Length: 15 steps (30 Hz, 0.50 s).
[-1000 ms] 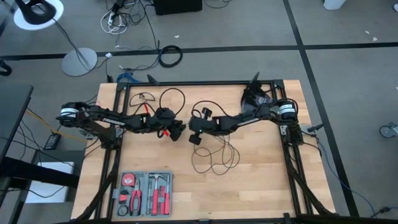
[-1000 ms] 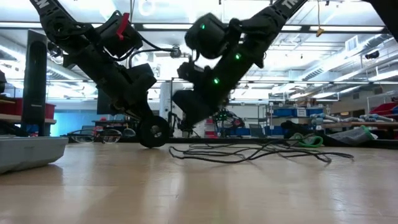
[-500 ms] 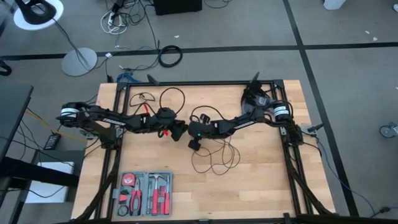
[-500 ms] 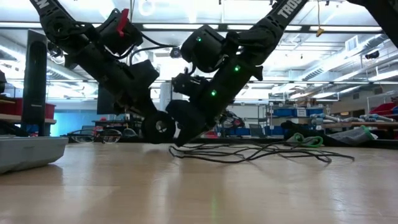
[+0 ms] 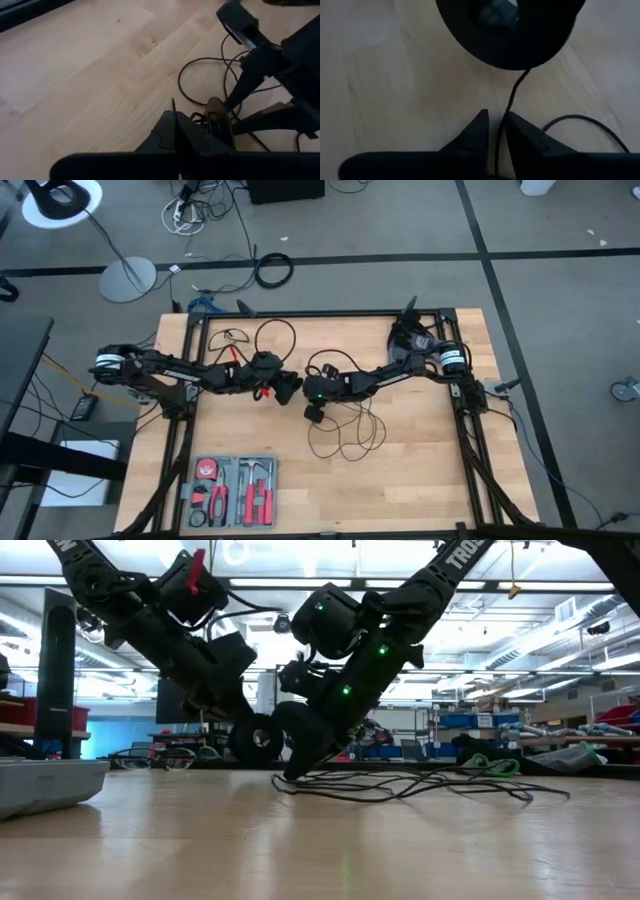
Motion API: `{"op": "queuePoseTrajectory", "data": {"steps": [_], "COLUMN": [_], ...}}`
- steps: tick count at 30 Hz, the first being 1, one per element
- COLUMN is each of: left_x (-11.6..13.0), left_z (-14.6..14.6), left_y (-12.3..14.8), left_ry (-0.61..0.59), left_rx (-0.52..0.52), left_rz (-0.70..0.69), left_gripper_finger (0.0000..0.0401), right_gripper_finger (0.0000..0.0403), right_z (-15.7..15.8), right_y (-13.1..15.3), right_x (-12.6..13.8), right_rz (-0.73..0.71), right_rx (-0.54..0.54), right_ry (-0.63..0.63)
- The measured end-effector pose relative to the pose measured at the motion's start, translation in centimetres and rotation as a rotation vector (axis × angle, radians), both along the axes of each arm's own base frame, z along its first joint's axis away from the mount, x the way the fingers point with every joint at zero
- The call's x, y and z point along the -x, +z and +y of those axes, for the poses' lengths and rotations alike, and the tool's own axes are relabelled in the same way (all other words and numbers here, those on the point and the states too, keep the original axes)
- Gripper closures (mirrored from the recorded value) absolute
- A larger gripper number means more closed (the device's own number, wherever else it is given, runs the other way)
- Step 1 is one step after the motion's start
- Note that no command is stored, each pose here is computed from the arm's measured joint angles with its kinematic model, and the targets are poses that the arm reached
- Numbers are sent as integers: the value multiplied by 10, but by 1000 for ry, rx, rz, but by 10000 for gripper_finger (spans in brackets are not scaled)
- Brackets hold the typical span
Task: Coil cords
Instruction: Coil the black wire onto the black spool
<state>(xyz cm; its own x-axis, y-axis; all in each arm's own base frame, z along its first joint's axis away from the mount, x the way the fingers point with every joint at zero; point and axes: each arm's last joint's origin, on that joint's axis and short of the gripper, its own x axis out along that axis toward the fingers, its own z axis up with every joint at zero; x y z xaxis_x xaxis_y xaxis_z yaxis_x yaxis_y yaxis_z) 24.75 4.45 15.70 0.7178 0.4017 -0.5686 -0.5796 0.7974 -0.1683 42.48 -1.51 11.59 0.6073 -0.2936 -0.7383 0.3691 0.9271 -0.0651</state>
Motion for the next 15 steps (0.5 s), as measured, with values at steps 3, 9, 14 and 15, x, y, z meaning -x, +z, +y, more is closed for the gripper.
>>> {"op": "queuePoseTrajectory", "data": {"steps": [3,9,14,15], "left_x": [4,19,27,28], "left_z": [0,0,0,0], "left_y": [6,20,29,31], "left_ry": [8,50,70,77], "left_rx": [-23,-57,-72,-78], "left_rz": [2,31,27,22], "left_gripper_finger": [401,401,401,401], "right_gripper_finger": [337,344,354,356], "right_z": [0,0,0,0], "right_y": [0,0,0,0], "right_x": [0,0,0,0], "right_rz": [2,-2,-7,-7], "right_rx": [0,1,1,1], "right_ry": [-1,-2,-2,-1]}}
